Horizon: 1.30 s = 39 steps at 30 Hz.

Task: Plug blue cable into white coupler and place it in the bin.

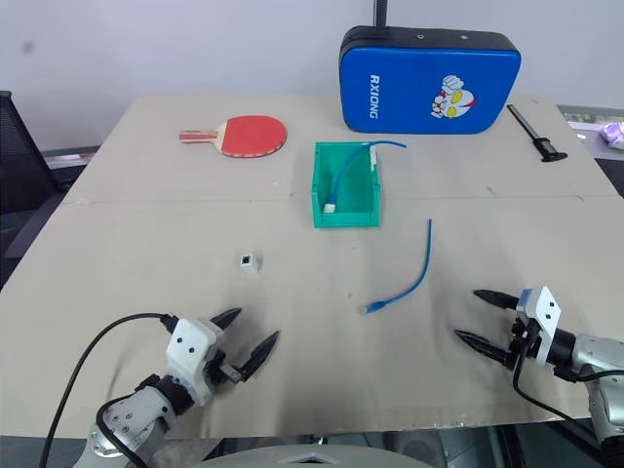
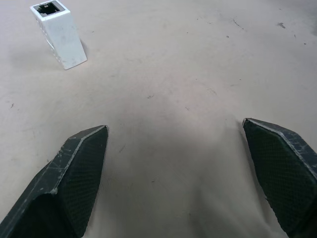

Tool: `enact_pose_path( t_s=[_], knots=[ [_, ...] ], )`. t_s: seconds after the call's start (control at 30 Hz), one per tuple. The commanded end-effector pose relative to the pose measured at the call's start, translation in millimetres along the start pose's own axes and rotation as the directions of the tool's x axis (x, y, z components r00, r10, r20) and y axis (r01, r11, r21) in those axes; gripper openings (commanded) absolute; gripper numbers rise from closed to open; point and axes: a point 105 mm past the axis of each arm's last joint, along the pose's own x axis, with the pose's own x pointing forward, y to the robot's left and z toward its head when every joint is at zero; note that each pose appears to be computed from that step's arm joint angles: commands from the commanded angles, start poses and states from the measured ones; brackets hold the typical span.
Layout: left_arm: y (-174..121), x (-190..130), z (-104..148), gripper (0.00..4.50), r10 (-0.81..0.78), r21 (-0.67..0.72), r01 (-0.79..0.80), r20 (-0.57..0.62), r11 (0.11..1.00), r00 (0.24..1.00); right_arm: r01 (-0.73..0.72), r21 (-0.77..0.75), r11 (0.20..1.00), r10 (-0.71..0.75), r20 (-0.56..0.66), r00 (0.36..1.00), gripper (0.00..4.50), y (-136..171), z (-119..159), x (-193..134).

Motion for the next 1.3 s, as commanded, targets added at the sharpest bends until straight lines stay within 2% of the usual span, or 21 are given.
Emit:
enact_pose_path(
  t_s=[0.03,0.73,0.83,0.93,1.03,1.17,1.3],
  knots=[
    [-3.5,-2.0,1.1,4.46,-0.025,-0.003,0.025,0.007,1.000,1.000,0.011,-0.032,0.999,-0.011,0.002,1.000,4.50,-3.4,4.9,-6.1],
    [-2.0,-8.6,-2.1,4.46,-0.078,0.014,0.078,0.012,0.997,0.997,-0.018,-0.058,0.998,0.018,-0.005,1.000,4.50,-0.4,5.6,-3.0],
    [-7.8,-9.5,7.6,4.46,-0.171,0.069,0.168,0.032,0.983,0.985,-0.108,-0.084,0.991,0.110,0.024,0.994,4.50,9.9,16.7,7.1],
    [-15.9,-10.0,22.1,4.46,-0.322,0.111,0.315,0.050,0.943,0.945,-0.238,-0.124,0.963,0.239,-0.003,0.971,4.50,25.7,20.7,21.5],
    [-15.9,-11.1,40.6,4.46,-0.442,0.169,0.428,0.055,0.888,0.895,-0.267,-0.164,0.950,0.274,0.020,0.962,4.50,23.6,38.0,42.4],
    [-13.7,-15.7,65.6,4.46,-0.590,0.256,0.570,-0.001,0.781,0.808,-0.343,-0.201,0.918,0.343,-0.035,0.939,4.50,28.0,52.1,68.3],
    [-6.8,-20.9,81.1,4.46,-0.656,0.293,0.642,-0.062,0.708,0.752,-0.389,-0.222,0.894,0.386,-0.057,0.921,4.50,32.8,66.3,85.1]
  ],
)
